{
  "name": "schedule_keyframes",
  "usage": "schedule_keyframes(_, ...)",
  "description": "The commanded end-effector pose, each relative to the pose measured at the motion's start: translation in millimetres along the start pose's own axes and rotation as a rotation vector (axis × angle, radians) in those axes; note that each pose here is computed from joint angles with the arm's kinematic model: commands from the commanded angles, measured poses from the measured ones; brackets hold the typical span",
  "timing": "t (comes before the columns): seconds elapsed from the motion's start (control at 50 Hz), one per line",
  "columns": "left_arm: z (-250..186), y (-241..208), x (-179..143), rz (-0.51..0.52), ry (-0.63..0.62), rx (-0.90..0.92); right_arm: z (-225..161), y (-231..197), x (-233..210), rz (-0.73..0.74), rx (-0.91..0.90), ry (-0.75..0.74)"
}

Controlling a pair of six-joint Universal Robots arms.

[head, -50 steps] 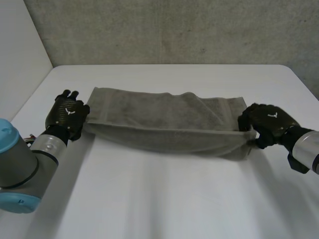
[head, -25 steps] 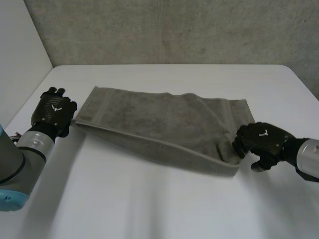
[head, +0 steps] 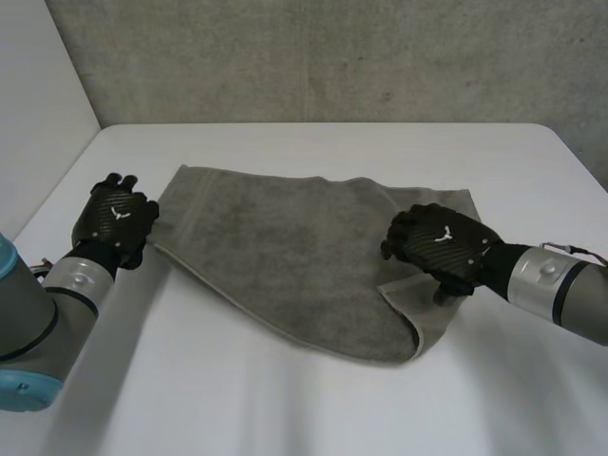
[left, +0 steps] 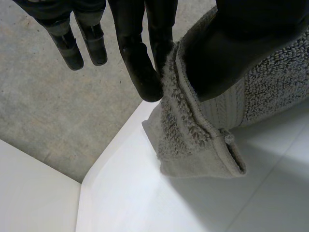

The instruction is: Fold the towel.

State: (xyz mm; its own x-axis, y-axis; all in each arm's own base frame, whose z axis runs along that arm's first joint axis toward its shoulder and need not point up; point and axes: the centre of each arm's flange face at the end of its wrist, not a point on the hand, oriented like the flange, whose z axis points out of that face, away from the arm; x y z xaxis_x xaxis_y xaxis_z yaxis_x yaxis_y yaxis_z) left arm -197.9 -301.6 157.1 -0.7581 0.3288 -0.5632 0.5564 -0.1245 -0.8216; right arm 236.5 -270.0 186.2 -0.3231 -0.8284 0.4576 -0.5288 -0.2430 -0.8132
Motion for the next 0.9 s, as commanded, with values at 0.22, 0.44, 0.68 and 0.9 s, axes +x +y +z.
schedule_keyframes(0.22,-1.8,1.6,2.5,-0.002,0.008,-0.006,1.5,8.0,-45.4,-0.337,-0.168,-0.225)
schedule_keyframes(0.44,-3.5,1.1,6.3,-0.002,0.019,-0.005,3.2,13.6,-49.5,-0.397,-0.184,-0.239)
schedule_keyframes(0.68,-3.6,0.7,6.0,-0.002,0.018,-0.004,0.1,19.8,-33.7,-0.406,-0.232,-0.168)
schedule_keyframes(0.9,-3.7,0.4,6.5,-0.001,0.02,-0.003,-18.1,31.0,-26.9,-0.33,-0.247,-0.114)
